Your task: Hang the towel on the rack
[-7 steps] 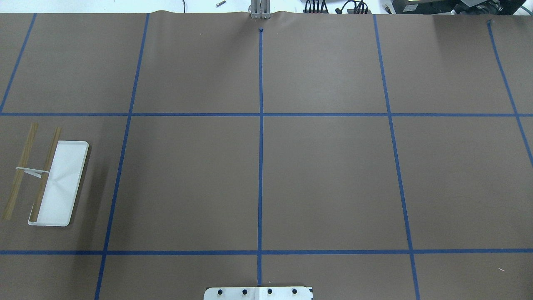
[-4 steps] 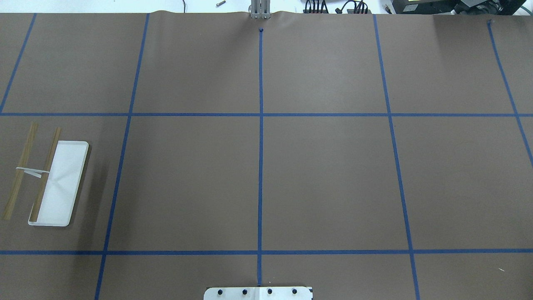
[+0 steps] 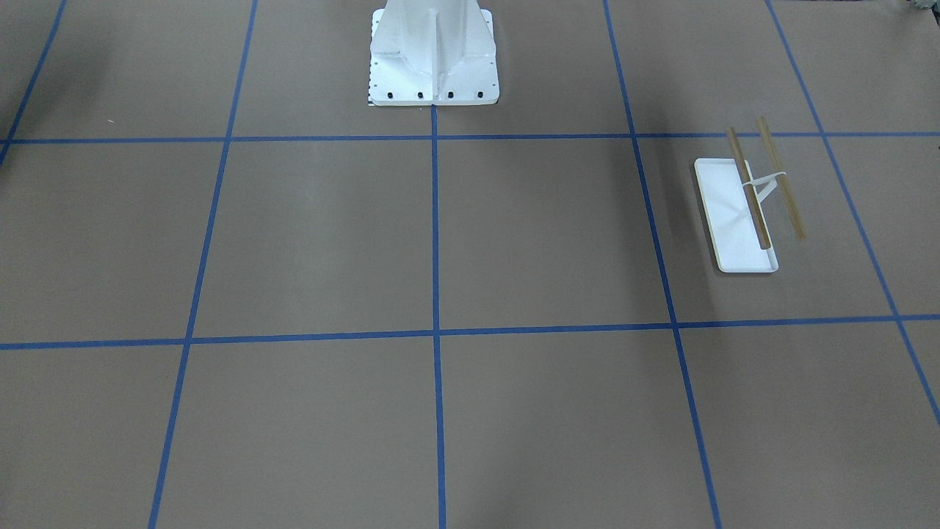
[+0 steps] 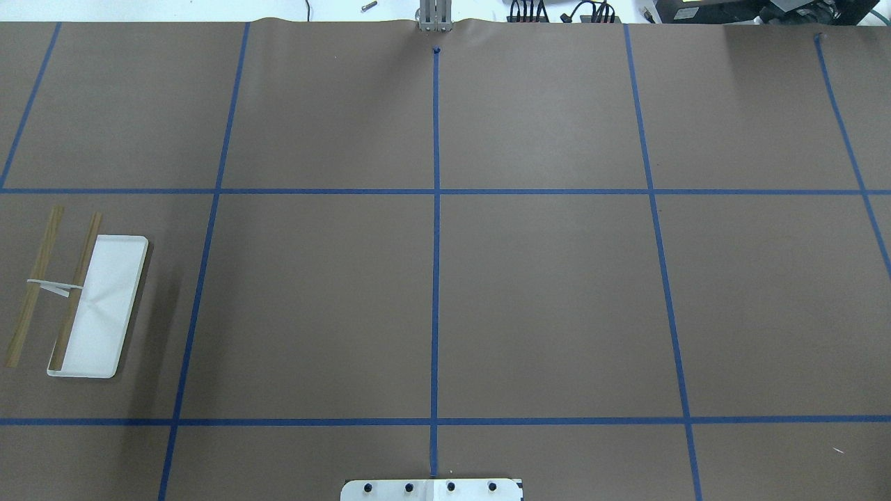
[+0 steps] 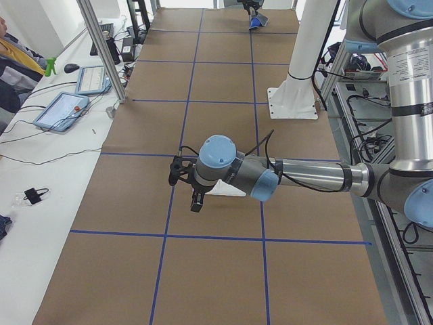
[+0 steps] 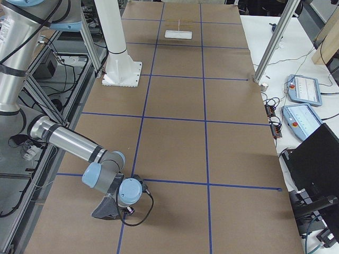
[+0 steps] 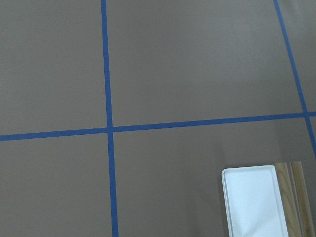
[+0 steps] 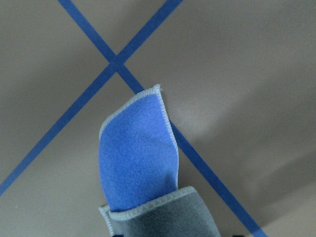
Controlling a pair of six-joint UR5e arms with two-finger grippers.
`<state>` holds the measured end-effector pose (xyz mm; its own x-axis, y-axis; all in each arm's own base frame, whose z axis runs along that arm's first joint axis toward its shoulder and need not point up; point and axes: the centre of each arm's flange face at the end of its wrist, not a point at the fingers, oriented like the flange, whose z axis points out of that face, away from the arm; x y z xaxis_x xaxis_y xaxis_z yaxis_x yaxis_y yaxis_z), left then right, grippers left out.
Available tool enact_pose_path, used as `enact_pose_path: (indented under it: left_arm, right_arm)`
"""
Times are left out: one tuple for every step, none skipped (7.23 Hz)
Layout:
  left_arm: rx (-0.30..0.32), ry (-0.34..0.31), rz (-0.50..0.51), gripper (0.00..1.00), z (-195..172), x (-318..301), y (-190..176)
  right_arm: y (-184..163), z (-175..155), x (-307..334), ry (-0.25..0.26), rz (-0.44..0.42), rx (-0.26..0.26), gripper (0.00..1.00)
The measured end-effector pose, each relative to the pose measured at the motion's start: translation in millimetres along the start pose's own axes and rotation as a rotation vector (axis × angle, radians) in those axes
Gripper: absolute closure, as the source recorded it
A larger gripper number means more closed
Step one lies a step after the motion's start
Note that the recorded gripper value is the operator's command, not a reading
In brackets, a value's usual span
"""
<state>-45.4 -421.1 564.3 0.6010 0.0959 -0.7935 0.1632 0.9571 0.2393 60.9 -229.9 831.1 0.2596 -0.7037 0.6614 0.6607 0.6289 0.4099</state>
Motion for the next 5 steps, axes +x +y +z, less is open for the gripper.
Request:
enact_pose_path:
  left_arm:
    - [-0.001,0.001,-0.001,0.01,0.4,0.0,0.6]
    - [-0.003,0.003,-0.002,0.01,0.7,-0.1,1.0]
    - [-0.004,0.004,-0.003,0.01,1.0,-0.3,1.3]
    - [-0.006,0.006,-0.004,0.01,1.6,-0.5,1.7]
    - [-0.008,0.010,-0.004,0.01,2.0,-0.2,1.9]
  right_arm:
    - [2.1,0.4,0.2,0.001,0.002,-0.002,0.41]
    - [3.8,0.6,0.3,0.003,0.003,-0.006,0.58]
    - [5.5,0.2,0.7,0.007,0.005,-0.011,0.92]
    - [7.0,-0.7,1.5,0.013,0.007,-0.015,1.00]
    - [6.6,-2.5,3.0,0.019,0.007,-0.018,1.00]
